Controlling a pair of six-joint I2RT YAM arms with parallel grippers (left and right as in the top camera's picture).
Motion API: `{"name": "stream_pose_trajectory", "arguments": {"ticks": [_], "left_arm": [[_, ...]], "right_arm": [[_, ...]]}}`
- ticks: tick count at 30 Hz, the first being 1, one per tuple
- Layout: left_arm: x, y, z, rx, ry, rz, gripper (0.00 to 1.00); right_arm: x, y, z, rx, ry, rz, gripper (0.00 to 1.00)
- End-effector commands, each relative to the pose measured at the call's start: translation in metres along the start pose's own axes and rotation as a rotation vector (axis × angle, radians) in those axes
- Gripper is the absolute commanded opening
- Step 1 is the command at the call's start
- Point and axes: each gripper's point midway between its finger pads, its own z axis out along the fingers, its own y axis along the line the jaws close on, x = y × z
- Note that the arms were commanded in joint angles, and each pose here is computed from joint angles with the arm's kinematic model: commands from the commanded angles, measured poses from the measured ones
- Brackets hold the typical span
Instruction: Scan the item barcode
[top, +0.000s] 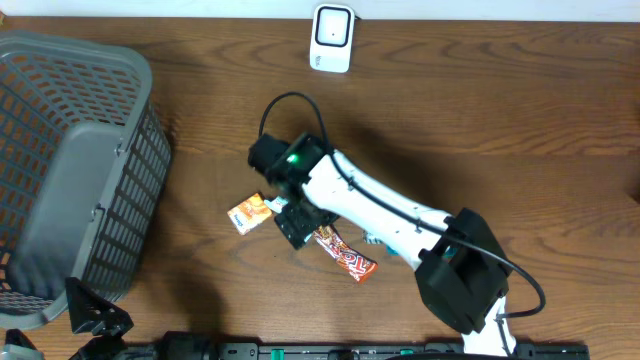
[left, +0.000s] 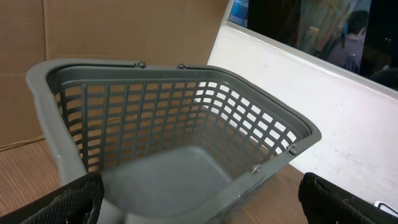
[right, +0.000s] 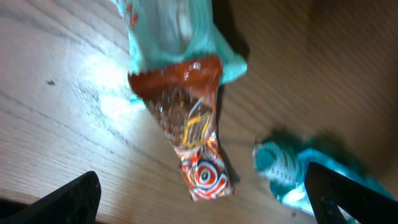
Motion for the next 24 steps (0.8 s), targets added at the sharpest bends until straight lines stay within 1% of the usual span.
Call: {"name": "stream_pose_trajectory", "arguments": {"ticks": [1,6,10,13,17,19,24], "left_arm": [[-0.001,0.001,0.0,-0.006,-0.006,0.006,1.0],[-0.001,0.001,0.0,-0.005,-0.008,0.003,1.0],[-0.002,0.001,0.0,-0.005,-0.009,0.003,1.0],[-0.001,-0.001,0.001,0.011,-0.003,0.004,1.0],[0.0,-0.005,0.003,0.043,0.008,0.006,1.0],[0.001,-0.006,0.003,0.048,0.01,0.006,1.0],[0.001,-0.005,0.003,0.048,0.01,0.006,1.0]], "right_arm": [[0.01,0.003,-0.003,0.141,-0.025,0.052,0.99],[0.016,-0.002,0.003,0.375,-0.128,0.112,0.98],[0.019,-0.009,0.022,0.498,-0.206,0.108,0.91],[0.019,-0.014,0.037,0.529,-0.23,0.105,0.86],[0.012,-0.019,0.042,0.563,-0.271,0.08,0.85],[0.005,-0.015,0.044,0.548,-0.288,0.042,0.84],[-0.001,-0.004,0.05,0.494,-0.303,0.038,0.77]]}}
